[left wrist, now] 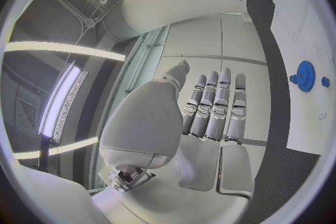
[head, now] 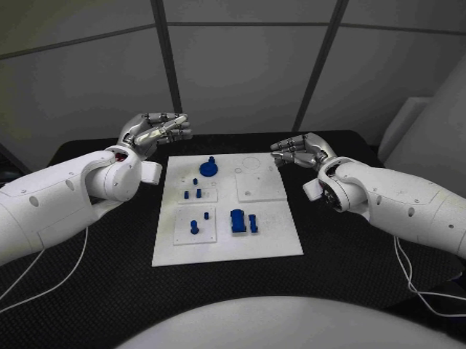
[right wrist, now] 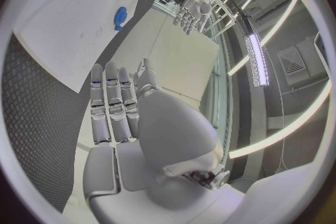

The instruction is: Assemble the parts on the task board

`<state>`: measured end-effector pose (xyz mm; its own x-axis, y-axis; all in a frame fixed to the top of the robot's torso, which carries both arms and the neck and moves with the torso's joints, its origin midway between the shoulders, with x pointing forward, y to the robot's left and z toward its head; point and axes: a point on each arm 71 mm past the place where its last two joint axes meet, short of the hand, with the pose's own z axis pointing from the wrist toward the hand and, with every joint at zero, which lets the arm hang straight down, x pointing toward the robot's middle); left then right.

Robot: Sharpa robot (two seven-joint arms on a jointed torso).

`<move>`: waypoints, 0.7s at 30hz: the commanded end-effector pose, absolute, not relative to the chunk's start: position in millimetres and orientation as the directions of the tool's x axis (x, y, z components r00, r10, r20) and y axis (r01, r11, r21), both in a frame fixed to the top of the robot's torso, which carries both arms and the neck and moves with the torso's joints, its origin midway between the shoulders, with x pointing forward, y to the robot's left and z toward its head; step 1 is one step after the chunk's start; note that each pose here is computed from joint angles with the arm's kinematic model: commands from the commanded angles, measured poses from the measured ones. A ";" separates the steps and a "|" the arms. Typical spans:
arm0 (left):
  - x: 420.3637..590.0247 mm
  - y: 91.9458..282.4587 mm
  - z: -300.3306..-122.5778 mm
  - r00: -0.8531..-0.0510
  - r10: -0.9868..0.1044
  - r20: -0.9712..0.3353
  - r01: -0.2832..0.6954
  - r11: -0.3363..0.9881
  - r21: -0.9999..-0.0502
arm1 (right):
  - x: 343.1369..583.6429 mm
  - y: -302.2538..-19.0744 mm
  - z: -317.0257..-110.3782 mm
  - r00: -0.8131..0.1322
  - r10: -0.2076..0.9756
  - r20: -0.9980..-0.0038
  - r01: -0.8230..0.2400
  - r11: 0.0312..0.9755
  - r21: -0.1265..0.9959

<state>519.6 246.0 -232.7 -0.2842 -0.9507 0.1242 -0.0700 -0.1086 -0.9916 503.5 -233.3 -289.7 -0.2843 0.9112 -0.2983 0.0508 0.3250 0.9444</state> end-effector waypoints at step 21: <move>519.8 231.8 -250.1 -0.119 -0.985 0.124 -0.053 -0.118 -0.992 | 510.8 -208.8 -282.1 -0.221 0.967 -0.130 0.015 0.137 0.990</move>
<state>519.9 231.1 -253.5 -0.1570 -0.9774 0.1417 -0.0745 -0.1314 -0.9885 510.1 -208.8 -287.7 -0.2753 0.9488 -0.1551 0.0275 0.1690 0.9852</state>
